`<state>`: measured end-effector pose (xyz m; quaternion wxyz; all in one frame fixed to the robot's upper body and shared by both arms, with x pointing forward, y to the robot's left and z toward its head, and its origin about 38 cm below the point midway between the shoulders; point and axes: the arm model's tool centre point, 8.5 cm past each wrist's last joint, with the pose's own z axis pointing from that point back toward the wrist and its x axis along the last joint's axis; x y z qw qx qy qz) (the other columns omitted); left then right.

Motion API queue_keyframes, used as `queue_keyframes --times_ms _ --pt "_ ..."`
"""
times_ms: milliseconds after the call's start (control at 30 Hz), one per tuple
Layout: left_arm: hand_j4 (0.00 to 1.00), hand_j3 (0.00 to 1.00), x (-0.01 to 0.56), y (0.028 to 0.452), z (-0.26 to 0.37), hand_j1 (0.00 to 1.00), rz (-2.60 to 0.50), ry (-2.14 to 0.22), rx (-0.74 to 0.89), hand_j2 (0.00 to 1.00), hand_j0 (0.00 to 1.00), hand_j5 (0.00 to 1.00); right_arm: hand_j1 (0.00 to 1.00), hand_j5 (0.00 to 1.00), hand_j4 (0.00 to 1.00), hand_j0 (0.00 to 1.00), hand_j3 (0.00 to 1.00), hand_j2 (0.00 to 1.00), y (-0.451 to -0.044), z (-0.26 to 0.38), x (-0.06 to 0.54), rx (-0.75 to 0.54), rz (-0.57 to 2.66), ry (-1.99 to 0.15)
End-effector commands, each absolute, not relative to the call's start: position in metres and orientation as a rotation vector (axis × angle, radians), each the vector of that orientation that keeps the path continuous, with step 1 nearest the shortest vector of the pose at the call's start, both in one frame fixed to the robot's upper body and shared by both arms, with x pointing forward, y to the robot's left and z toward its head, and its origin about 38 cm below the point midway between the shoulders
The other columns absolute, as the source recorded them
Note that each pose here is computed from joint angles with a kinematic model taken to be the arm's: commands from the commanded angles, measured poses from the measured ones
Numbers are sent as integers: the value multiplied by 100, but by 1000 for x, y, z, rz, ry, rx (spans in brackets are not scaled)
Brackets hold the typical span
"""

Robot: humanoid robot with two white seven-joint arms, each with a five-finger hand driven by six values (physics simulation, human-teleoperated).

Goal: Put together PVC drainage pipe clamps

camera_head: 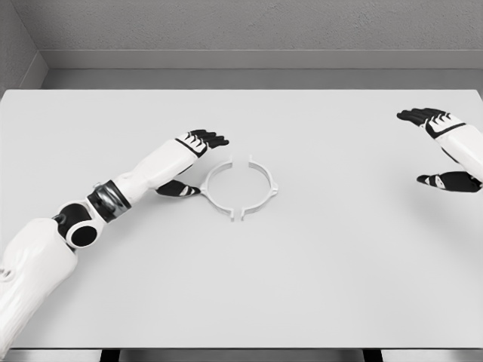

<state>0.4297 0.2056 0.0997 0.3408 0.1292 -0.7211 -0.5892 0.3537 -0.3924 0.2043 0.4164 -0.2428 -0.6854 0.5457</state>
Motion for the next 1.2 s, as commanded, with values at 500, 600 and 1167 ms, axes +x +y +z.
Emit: queue_keyframes --times_ms 500,600,1167 --pt "100 100 427 184 102 100 -1539 -1916 316 100 100 100 100 100 100 100 100 100 -391 206 353 -606 1363 -1733" --pt "100 100 425 183 100 100 -1537 -1916 310 100 100 100 100 100 100 100 100 100 -391 207 353 -607 1364 -1734" --pt "100 100 432 197 107 100 -1532 -1906 349 100 100 100 100 100 100 100 100 100 -391 206 353 -605 1362 -1734"
